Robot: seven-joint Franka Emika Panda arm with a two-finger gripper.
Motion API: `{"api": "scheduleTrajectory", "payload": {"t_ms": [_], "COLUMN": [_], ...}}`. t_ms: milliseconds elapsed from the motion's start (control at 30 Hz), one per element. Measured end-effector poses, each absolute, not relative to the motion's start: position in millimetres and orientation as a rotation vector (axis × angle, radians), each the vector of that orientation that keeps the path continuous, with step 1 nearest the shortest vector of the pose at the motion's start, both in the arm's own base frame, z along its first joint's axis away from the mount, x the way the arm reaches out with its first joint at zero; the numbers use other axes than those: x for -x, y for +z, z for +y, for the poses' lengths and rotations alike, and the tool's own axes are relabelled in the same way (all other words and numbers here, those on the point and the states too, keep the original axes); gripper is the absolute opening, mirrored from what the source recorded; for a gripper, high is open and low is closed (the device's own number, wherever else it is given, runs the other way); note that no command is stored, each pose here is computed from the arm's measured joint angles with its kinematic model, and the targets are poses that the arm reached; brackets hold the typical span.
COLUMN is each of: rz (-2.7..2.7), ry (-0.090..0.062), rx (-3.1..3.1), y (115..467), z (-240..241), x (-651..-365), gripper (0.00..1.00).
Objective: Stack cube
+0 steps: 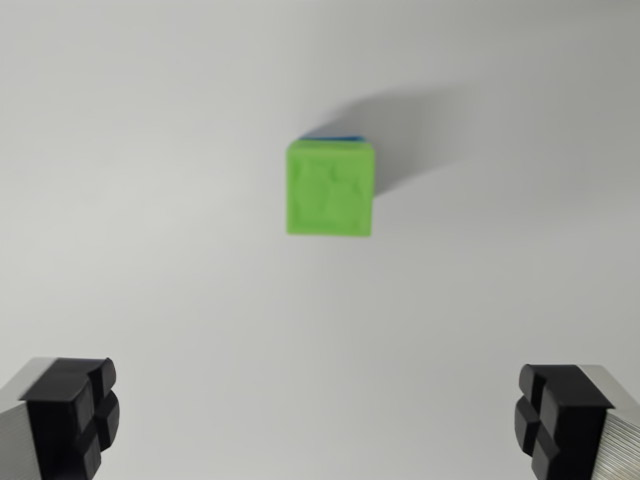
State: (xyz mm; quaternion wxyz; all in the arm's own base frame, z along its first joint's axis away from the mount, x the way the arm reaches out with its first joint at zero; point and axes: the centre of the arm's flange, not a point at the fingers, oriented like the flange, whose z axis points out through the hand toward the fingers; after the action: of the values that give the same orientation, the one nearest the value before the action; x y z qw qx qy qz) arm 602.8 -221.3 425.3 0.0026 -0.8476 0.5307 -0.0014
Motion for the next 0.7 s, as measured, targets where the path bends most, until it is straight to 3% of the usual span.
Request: {"api": "scheduleTrajectory", "payload": {"t_ms": [700], "rz": [1.664], "ry": [-0.003], "rx": [2.658], "y": [466], "z": [-221], "x": [-603], "gripper": [1.00]}}
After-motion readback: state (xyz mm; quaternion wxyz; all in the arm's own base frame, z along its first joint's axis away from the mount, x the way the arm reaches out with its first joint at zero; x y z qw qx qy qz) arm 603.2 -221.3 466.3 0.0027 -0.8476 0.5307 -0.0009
